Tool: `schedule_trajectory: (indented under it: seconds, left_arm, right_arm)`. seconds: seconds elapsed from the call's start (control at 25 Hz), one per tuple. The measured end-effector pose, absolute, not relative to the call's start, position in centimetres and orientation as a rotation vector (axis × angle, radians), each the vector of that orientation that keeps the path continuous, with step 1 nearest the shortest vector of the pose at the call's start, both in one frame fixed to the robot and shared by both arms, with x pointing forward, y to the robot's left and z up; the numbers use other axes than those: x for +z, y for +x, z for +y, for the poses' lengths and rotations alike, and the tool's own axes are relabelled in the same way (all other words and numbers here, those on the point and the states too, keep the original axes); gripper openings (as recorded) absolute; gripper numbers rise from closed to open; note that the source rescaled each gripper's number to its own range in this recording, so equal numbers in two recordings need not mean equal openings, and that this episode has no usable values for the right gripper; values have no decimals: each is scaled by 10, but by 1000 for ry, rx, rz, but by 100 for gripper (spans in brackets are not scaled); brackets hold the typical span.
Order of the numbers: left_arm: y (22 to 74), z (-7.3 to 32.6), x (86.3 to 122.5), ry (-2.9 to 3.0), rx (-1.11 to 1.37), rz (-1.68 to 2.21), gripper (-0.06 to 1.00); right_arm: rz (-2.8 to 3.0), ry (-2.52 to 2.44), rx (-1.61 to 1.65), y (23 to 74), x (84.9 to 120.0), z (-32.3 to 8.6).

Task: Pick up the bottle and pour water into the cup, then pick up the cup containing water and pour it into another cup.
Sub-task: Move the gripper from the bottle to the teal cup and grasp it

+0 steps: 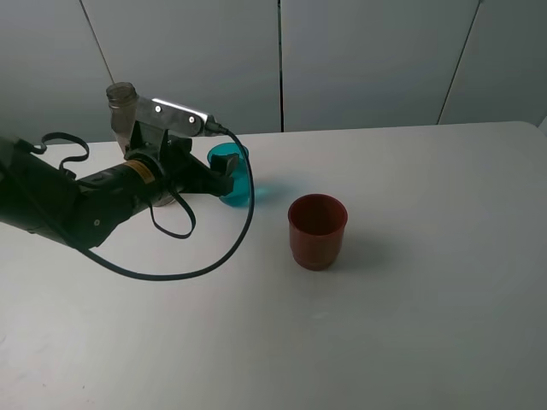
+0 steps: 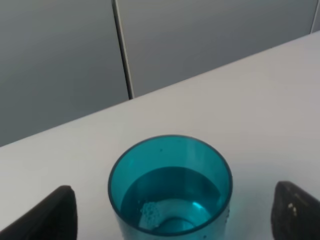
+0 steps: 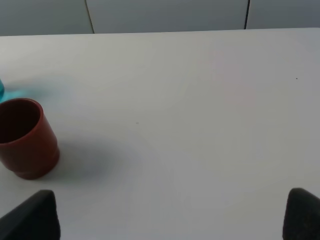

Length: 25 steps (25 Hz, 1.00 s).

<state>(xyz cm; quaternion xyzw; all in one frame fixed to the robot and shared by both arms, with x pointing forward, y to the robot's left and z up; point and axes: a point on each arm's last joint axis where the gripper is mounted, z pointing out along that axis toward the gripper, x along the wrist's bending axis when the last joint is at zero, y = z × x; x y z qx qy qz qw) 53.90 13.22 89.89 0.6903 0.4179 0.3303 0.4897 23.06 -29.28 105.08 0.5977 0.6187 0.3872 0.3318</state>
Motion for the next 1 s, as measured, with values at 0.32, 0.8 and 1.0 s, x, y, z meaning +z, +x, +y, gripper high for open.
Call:
schedule_trajectory:
  seconds: [0.32, 0.8, 1.0]
  left_arm:
    - [543, 135, 873, 1693, 804, 955, 96]
    - [551, 146, 843, 1625, 779, 1036, 96]
    - [565, 149, 844, 1569, 771, 1044, 96]
  right_arm:
    - [1617, 1562, 1012, 231, 1051, -293]
    - [1617, 1562, 1012, 231, 1051, -293]
    - [1617, 1562, 1012, 231, 1051, -293]
